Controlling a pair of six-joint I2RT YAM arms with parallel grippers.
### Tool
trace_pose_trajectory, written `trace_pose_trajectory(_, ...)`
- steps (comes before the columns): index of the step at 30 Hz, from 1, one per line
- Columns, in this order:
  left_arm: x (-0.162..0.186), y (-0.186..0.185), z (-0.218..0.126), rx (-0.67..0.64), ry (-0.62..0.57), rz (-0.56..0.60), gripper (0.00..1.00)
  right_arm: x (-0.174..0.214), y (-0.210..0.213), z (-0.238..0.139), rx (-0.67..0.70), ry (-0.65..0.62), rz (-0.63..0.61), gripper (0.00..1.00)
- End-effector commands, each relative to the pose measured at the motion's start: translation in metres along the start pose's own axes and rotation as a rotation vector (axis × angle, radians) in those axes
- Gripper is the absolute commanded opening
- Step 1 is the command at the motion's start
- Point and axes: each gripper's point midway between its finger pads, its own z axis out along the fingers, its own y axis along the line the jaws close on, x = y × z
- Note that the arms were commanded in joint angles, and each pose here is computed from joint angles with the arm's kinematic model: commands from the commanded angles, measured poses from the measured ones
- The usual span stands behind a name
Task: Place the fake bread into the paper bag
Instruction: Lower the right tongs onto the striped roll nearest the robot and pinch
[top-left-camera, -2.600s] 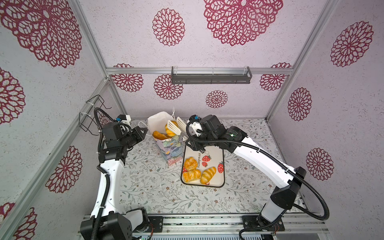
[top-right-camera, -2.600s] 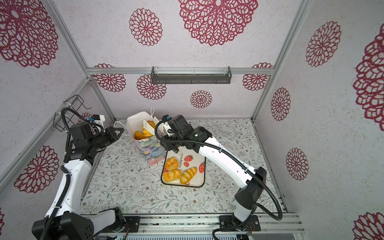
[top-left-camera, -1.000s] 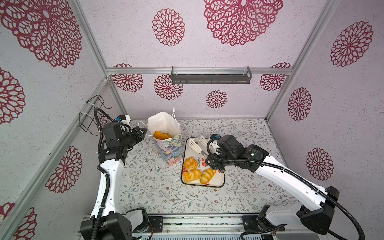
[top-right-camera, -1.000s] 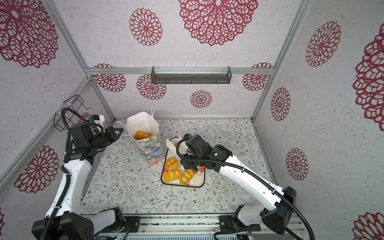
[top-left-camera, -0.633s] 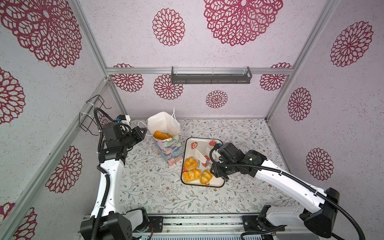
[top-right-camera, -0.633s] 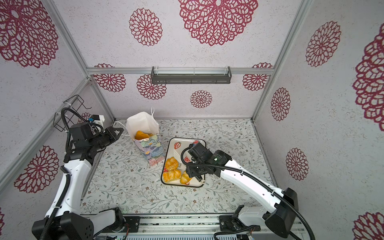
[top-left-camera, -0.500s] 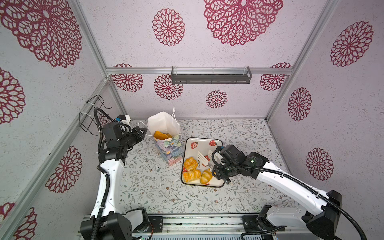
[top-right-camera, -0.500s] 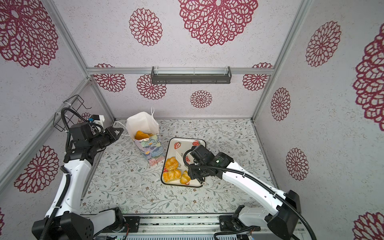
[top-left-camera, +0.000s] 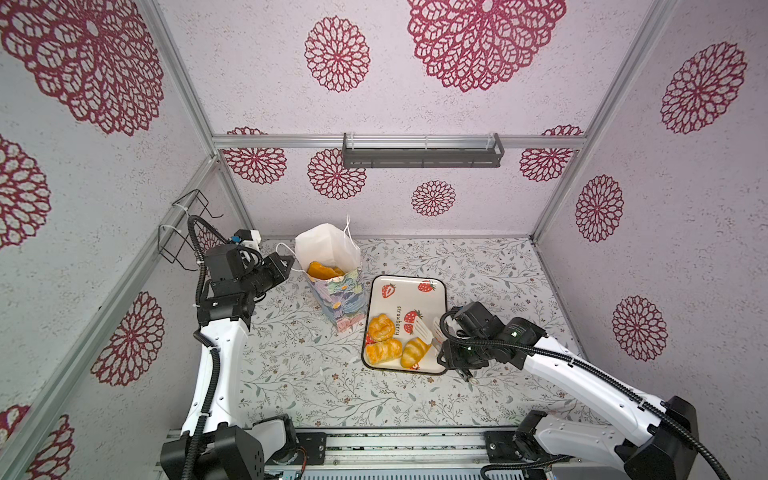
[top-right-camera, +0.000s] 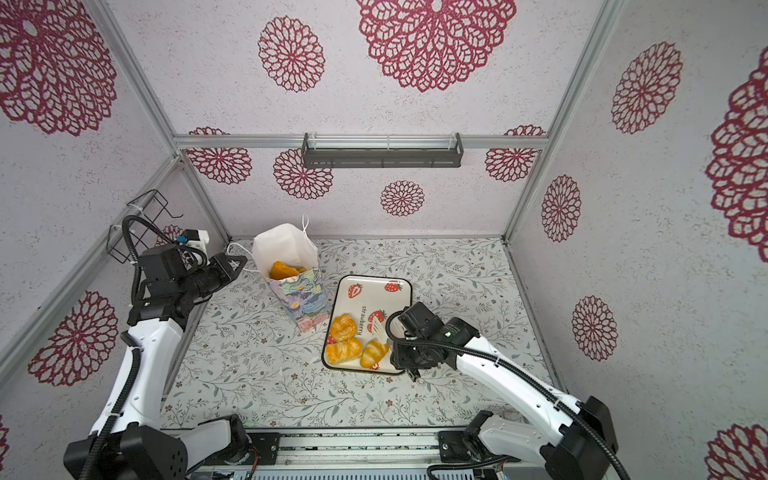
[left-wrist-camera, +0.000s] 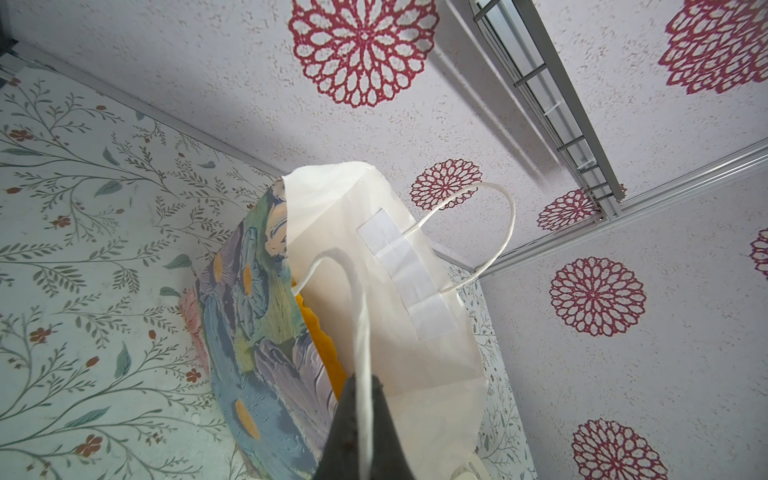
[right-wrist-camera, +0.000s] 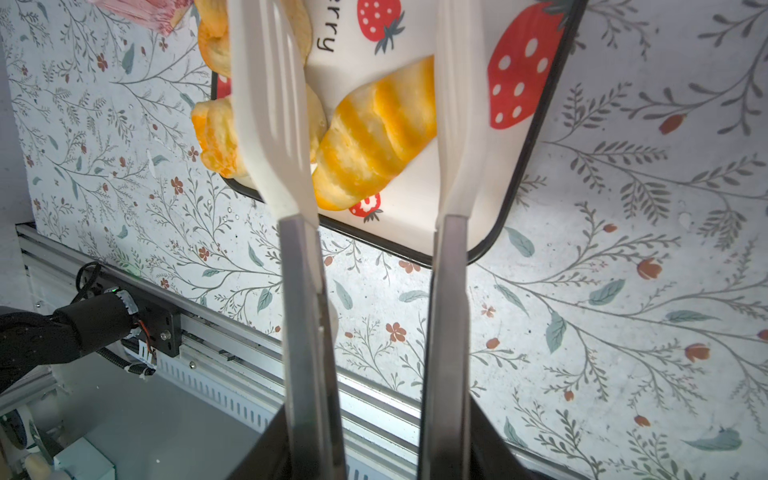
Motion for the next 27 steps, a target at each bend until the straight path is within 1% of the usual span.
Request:
trace_pose_trajectory(1,-0.001,0.000,0.000,0.002,-0.007,0.004,0.00,-0.005,0.006,-0.004,-0.061,-0.031,0.048,0.45)
trace_pose_trajectory(9,0.000,0.001,0.000,-0.003,-0.006,0.005,0.00,-0.003,-0.006,0.005,-0.072,-0.019,0.110,0.42)
trace_pose_trajectory(12,0.000,0.000,-0.001,-0.002,-0.007,0.009,0.00,-0.001,-0.004,0.008,-0.101,-0.009,0.133,0.43)
trace_pose_trajectory(19,-0.001,0.000,-0.002,-0.003,-0.009,0.010,0.00,0.004,-0.008,0.014,-0.093,0.018,0.157,0.45)
trace_pose_trajectory(27,0.000,0.000,-0.002,-0.005,-0.009,0.011,0.00,0.002,-0.003,0.025,-0.137,0.034,0.176,0.46)
